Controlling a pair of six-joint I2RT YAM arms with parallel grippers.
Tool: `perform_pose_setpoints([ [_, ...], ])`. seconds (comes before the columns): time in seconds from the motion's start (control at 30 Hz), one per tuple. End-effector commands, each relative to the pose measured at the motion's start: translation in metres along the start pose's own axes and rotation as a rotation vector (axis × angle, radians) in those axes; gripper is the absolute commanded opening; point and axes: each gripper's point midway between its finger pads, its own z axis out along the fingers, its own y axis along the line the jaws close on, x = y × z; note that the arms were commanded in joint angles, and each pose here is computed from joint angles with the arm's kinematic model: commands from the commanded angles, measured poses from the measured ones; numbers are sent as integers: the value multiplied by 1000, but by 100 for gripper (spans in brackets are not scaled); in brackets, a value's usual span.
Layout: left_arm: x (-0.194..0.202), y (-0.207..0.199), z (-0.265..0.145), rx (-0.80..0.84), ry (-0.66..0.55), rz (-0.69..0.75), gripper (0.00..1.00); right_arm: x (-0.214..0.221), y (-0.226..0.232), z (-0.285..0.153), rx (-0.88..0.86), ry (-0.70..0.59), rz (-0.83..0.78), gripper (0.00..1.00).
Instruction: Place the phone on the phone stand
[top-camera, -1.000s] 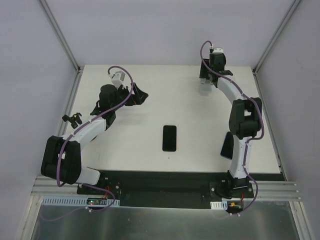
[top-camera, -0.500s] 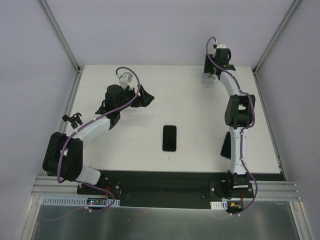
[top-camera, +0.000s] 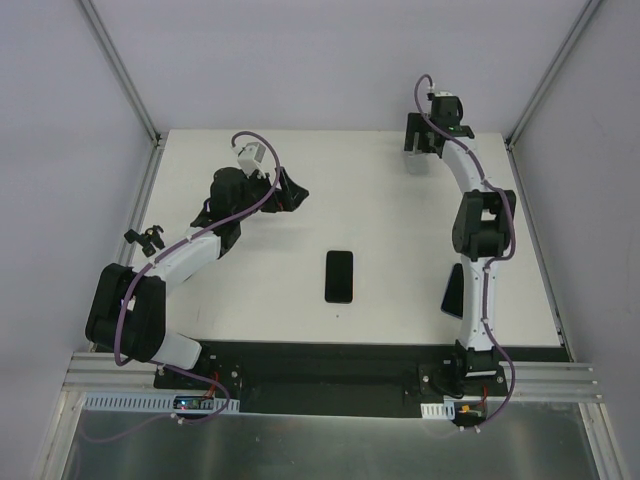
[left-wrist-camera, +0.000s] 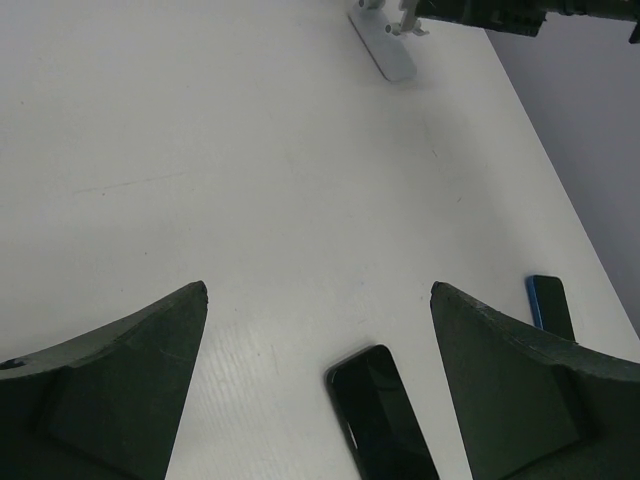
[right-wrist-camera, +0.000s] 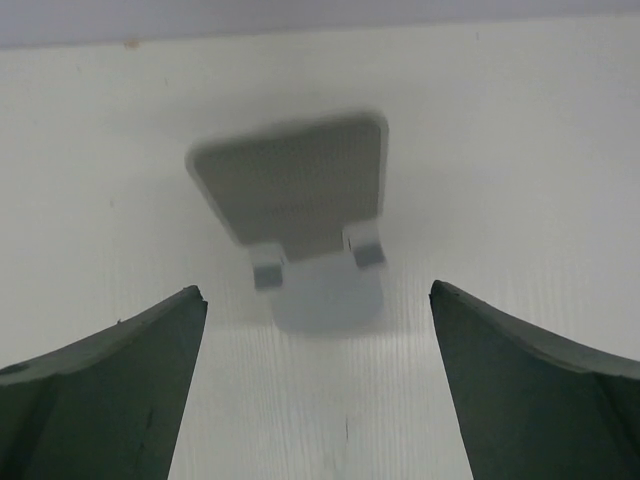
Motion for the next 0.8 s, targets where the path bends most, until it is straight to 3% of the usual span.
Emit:
perform_pose_setpoints([
  [0.0, -22, -9, -2, 7, -70, 56, 92, -16, -11, -103, 78, 12, 78, 96],
  [0.03, -20, -7, -2, 0, -67, 57, 92, -31, -14, -140, 79, -32, 100, 96],
  [0.1, -22, -7, -4, -5, -74, 65, 92, -9, -15, -166, 92, 3, 155, 96],
  [0.33, -17, -7, -2, 8, -55, 52, 92, 148, -33, -257, 160, 306, 215, 96],
  [0.43, -16, -7, -2, 9, -54, 52, 92, 183, -40, -285, 202, 373, 259, 96],
  [0.57, -17, -8, -3, 10, -57, 64, 92, 244, -35, -303, 178, 523, 336, 96],
  [0.77, -14, -4, -4, -6, -43, 74, 93, 281, -55, -312, 255, 666, 333, 96],
])
